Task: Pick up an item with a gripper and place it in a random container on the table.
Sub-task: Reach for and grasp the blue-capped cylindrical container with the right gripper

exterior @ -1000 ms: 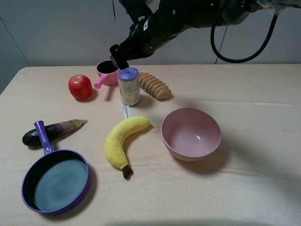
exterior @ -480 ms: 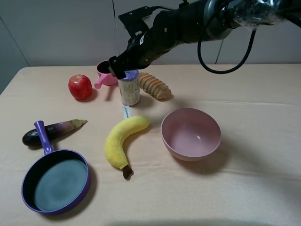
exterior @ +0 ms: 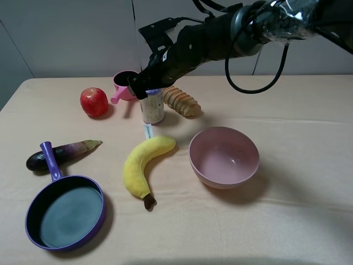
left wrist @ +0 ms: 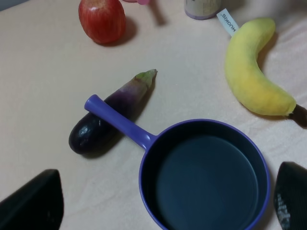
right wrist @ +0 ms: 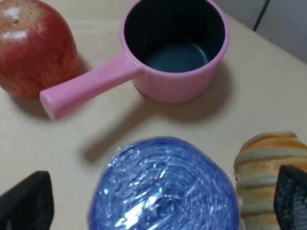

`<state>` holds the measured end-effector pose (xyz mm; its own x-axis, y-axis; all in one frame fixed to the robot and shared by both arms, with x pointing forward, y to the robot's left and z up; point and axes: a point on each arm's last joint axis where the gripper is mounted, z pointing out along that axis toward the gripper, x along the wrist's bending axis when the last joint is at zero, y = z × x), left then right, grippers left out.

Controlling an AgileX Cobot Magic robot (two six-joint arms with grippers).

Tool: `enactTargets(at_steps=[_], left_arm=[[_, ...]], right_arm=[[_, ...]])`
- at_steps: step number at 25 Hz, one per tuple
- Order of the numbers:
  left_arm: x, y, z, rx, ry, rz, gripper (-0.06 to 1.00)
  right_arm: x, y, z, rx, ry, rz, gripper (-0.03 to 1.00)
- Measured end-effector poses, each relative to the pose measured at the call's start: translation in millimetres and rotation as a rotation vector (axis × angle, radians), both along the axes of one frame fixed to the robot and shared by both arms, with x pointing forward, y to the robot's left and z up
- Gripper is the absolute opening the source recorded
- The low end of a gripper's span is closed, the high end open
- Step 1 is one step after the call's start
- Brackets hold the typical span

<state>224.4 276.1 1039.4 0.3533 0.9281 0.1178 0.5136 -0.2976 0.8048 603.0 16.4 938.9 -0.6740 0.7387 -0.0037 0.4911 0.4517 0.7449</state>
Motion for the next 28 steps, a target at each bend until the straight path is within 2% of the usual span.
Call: enactTargets(at_steps=[10, 28], left_arm=[[-0.1, 0.0, 0.2, 0.000, -0.001, 0.000, 0.88], [-0.1, 0.0, 0.2, 0.000, -0.001, 0.000, 0.88]], right_arm=[[2.0, 1.5, -26.3, -0.027, 0.031, -0.001, 0.69], [2.7, 1.9, -27.2, -0.023, 0.024, -0.003, 0.69]])
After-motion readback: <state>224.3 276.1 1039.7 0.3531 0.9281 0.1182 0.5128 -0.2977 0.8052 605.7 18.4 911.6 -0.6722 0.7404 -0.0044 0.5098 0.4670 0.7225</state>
